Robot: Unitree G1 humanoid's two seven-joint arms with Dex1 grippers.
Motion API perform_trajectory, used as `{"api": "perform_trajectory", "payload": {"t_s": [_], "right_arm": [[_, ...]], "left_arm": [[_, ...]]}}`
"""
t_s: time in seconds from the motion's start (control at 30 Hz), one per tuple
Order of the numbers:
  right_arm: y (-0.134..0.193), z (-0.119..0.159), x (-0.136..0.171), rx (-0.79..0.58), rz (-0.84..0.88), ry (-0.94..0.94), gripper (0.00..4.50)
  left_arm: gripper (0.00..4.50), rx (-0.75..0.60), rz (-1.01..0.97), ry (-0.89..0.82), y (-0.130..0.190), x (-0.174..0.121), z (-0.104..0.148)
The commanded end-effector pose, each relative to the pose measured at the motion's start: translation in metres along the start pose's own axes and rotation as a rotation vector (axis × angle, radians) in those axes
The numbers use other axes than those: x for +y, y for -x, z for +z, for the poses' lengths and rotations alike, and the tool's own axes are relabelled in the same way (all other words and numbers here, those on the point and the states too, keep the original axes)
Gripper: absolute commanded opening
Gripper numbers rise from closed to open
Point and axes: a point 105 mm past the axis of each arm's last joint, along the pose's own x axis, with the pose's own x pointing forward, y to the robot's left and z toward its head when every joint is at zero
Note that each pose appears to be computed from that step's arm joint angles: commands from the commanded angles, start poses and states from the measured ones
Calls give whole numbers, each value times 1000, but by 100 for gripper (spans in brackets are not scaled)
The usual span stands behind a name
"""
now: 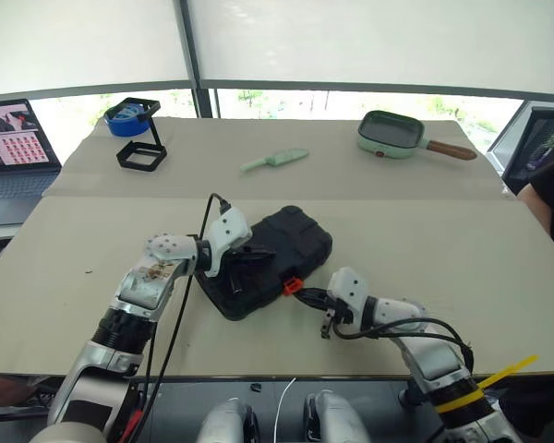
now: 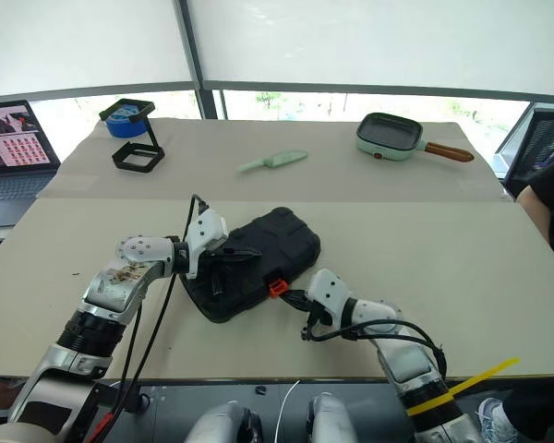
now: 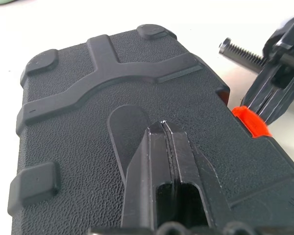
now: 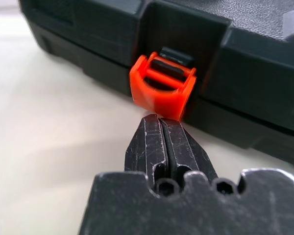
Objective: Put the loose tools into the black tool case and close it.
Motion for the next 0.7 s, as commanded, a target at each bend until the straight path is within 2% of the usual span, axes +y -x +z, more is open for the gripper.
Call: {"api": "perform_trajectory", "payload": {"t_s": [0.03,0.13,0.4,0.7], "right_arm": [[-7,24,-3,-88,-15,52,0],[-4,39,-6,-152,-34,20,0],[6,63,-9,-208,-35,34,0],[1,59,-4,-164,22,21,0]], "left_arm": [[3,107,-22,108,-3,-11,-37],[3,126,-22,121,-2,-12,-42],[3,176,-18,144,1,-15,-57],[3,176,-43,157,-3,-25,-61]]}}
